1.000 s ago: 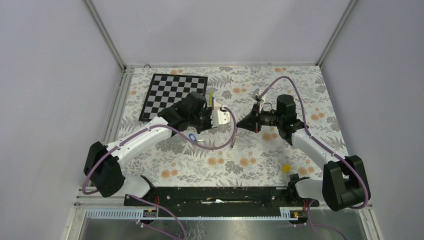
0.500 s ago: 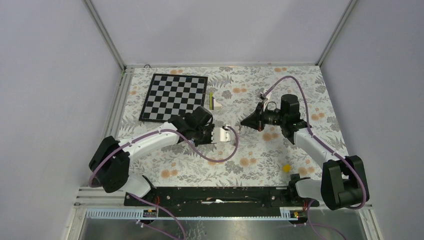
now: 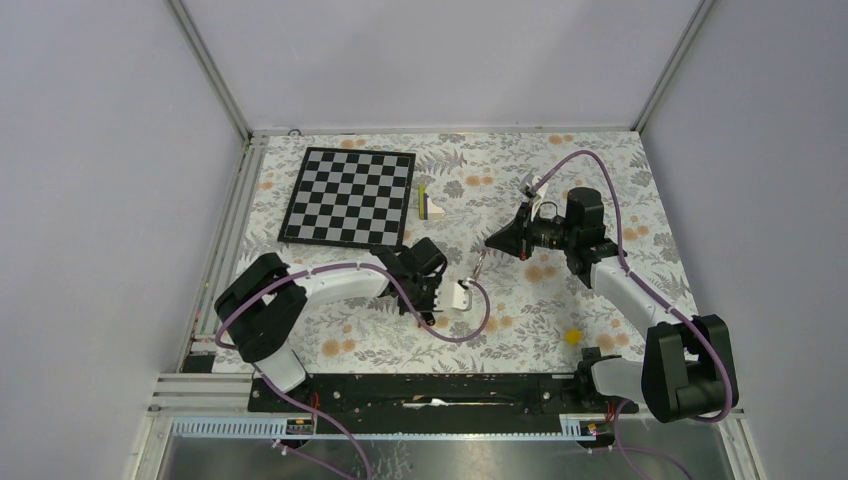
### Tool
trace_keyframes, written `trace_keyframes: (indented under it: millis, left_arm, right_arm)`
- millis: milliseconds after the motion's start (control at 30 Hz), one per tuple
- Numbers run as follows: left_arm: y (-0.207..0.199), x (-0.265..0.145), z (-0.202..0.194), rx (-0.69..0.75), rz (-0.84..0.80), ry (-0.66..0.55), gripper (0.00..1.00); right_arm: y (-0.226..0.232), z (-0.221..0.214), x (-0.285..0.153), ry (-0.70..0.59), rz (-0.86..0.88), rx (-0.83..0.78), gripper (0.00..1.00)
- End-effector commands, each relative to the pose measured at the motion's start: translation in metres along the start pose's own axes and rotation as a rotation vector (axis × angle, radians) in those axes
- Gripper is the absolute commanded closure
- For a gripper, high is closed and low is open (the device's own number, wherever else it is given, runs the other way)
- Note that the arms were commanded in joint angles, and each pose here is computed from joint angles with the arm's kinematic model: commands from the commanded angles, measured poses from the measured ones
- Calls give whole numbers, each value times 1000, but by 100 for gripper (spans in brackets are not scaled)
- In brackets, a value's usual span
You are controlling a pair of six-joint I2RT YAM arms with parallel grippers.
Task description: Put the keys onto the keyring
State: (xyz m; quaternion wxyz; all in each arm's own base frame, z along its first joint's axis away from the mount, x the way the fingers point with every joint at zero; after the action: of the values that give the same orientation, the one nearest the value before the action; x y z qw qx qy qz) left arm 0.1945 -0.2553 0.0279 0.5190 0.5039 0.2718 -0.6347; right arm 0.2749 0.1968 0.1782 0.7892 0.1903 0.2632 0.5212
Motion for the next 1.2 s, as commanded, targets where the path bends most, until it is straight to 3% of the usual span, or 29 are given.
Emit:
trace_keyframes:
  millis: [0,367,600,833,1167]
  left_arm:
    - [11,3,13,-12,33,-34,99]
    - [24,-23,31,-14,121,-114,100]
    - [61,-78,55,53,314,-185,100]
    - [93,-123,92,83,394,-273,100]
    - [133,-149,124,64,475,-323,100]
  right_arm:
    - [6,20,-3,-34,8,-75,100]
    - [4,18,-2,-33,5,-64,100]
    - [5,23,-3,-44,-10,-40,100]
    - [10,31,-3,-58,-12,28,100]
    - [21,33,2,-57,37,79,100]
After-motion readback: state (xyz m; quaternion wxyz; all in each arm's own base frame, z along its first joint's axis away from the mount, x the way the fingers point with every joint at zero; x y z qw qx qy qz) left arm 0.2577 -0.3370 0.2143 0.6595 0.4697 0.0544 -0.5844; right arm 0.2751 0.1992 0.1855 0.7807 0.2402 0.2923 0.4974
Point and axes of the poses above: each gripper's point midway between its finger pads, its own x axis out along the fingers, its own y axis along the line the jaws close on, z = x × y, the point moved 1 cm from there along -x, back along the fingers, and after that the axes turned 14 degrees about x, right-handed, at the moved point
